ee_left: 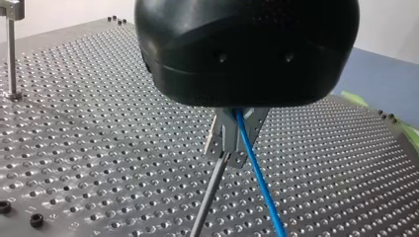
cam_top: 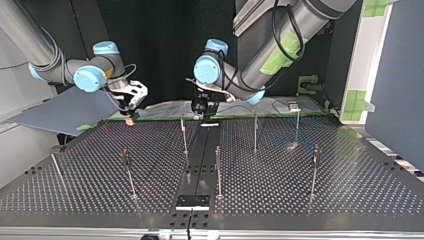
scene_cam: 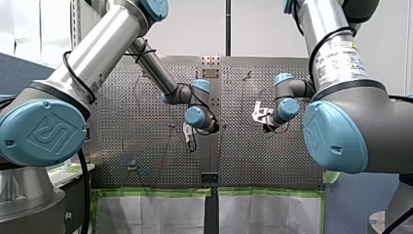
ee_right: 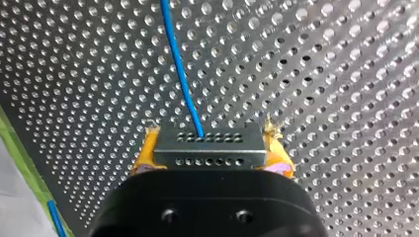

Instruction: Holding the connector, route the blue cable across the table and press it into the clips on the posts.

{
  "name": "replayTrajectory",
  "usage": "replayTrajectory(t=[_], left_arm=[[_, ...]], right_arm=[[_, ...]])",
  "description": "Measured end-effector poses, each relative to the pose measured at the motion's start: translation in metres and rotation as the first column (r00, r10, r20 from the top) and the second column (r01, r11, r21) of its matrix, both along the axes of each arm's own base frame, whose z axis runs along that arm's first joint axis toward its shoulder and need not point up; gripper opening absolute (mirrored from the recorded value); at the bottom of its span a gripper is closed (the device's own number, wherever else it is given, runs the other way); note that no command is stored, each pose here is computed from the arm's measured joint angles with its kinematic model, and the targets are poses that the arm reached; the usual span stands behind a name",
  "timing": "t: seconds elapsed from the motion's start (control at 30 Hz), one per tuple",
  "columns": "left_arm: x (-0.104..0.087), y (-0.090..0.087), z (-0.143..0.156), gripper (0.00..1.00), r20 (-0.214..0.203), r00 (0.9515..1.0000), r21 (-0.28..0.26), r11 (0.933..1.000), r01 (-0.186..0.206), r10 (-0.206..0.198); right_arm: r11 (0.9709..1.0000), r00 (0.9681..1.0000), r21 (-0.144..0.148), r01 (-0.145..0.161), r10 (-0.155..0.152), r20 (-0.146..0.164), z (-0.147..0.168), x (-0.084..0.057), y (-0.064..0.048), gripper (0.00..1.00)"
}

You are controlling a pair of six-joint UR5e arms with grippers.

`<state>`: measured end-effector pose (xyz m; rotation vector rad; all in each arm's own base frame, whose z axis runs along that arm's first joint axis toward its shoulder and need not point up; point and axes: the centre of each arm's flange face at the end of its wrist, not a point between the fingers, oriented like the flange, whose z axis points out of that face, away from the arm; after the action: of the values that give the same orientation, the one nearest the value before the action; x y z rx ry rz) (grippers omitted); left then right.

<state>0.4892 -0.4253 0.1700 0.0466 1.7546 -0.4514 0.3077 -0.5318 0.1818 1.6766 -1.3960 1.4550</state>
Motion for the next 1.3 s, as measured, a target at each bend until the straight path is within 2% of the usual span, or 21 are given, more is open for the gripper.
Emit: replayTrajectory(t=[0.2,0.33,0.47,0.67,0.83,0.97,1.3], left_arm=[[0.011,0.004,0.004,0.00,0.022,0.9998,-0.024,0.9997,0.000,0.001],[0.018,0.011,0.002,0.00,0.016,0.9999,-0.027,0.9996,0.006,-0.005],[0.013,0.009,-0.004,0.00,0.003,0.9998,-0.020,0.9996,0.018,-0.018],[0.004,0.001,-0.008,0.00,0.005,0.9996,-0.019,0.9994,0.029,-0.029],[0.003,-0.003,-0.018,0.00,0.005,0.9993,-0.023,0.9991,0.036,-0.036],[0.011,-0.003,-0.031,0.00,-0.001,0.9995,-0.020,0.9993,0.032,-0.033],[0.025,0.000,-0.028,0.00,0.003,0.9997,-0.023,0.9994,0.024,-0.024]], right_arm=[[0.9999,1.0000,-0.011,0.005,-0.005,0.008,-0.001,-0.007,-0.006,0.00],[0.9999,0.9999,-0.014,0.006,-0.005,0.010,-0.002,-0.009,-0.009,0.00],[0.9999,0.9999,-0.013,0.006,-0.006,0.010,-0.003,-0.010,-0.009,0.00],[0.9999,0.9999,-0.013,0.006,-0.006,0.008,-0.004,-0.011,-0.010,0.00],[0.9998,0.9999,-0.016,0.008,-0.007,0.010,-0.005,-0.012,-0.011,0.00],[0.9998,0.9999,-0.020,0.006,-0.006,0.012,-0.008,-0.014,-0.014,0.00],[0.9996,0.9998,-0.025,0.016,-0.015,0.016,-0.014,-0.021,-0.023,0.00]])
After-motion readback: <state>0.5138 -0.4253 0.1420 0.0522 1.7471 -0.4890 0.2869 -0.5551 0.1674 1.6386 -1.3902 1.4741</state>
